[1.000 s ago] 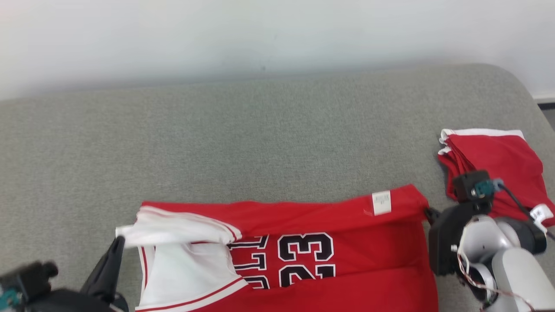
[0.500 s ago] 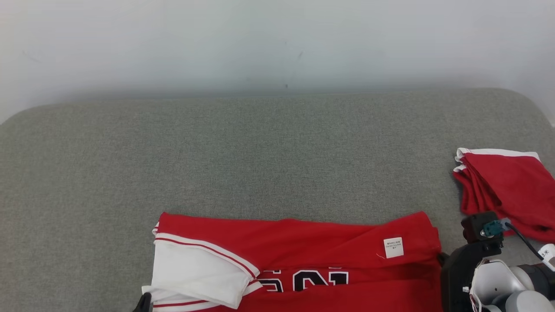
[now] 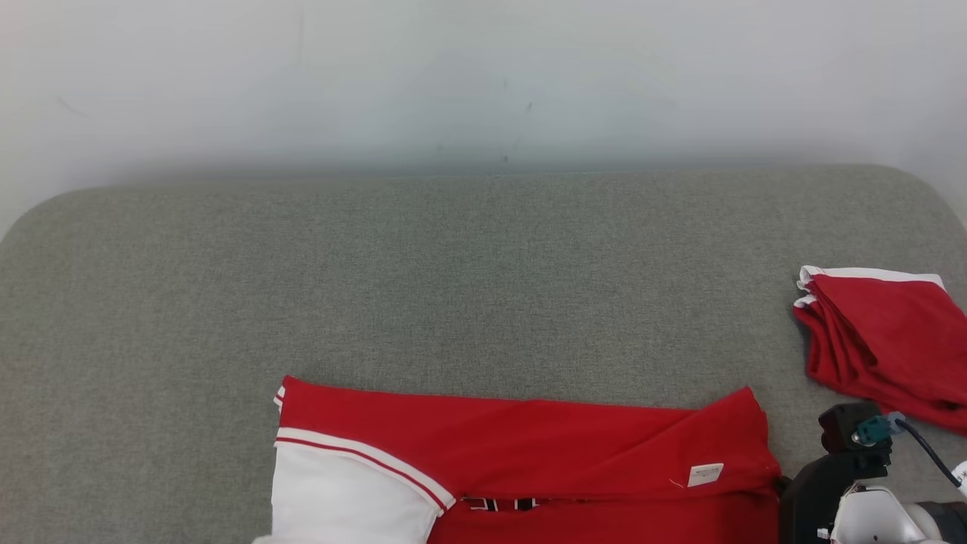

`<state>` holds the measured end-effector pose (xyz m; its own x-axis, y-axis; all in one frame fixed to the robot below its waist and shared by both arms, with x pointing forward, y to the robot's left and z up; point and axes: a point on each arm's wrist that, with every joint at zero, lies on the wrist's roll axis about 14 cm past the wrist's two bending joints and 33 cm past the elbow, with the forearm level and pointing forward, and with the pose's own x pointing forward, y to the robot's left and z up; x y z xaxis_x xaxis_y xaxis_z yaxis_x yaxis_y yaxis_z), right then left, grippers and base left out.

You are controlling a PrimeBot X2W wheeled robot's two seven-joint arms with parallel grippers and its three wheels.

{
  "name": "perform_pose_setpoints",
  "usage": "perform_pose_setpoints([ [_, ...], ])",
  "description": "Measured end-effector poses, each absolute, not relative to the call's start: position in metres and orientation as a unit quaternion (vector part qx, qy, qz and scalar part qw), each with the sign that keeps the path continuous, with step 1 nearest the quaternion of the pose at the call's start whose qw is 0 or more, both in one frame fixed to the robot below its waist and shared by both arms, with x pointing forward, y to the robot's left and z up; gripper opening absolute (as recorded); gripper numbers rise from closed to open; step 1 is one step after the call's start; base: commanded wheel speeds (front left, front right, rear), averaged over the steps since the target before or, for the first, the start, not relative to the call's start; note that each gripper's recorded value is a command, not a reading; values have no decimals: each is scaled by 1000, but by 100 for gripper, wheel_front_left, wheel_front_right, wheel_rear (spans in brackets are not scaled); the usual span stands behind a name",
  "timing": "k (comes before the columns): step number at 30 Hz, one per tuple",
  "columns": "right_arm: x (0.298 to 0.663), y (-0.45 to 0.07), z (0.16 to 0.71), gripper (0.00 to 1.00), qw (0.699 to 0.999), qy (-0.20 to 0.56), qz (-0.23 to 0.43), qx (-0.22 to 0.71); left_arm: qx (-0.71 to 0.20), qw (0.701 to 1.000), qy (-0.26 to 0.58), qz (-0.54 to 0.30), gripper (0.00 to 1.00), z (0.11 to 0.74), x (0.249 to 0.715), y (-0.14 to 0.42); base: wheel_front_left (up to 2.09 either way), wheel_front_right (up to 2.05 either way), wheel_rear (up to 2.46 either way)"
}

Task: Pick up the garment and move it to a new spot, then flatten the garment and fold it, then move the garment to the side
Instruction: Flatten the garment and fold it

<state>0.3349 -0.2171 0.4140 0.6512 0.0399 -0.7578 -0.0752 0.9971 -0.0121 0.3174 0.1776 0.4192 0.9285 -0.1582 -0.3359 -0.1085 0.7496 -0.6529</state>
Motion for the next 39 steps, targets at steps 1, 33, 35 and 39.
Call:
perform_pose_setpoints([
  [1, 334, -217, 413, 100, 908, 418, 30, -14, -345, 919, 190, -6, 100, 416, 316, 181, 0, 0, 0],
  [33, 333, -211, 404, 100, 937, 314, -19, 150, -92, 987, -126, 31, 100, 559, 325, 240, 0, 0, 0],
  [35, 334, -205, 396, 100, 933, 328, -12, 151, -95, 988, -120, 33, 100, 555, 325, 240, 0, 0, 0],
  [39, 336, -201, 382, 100, 927, 351, -10, 135, -98, 989, -110, 30, 100, 548, 325, 238, 0, 0, 0],
])
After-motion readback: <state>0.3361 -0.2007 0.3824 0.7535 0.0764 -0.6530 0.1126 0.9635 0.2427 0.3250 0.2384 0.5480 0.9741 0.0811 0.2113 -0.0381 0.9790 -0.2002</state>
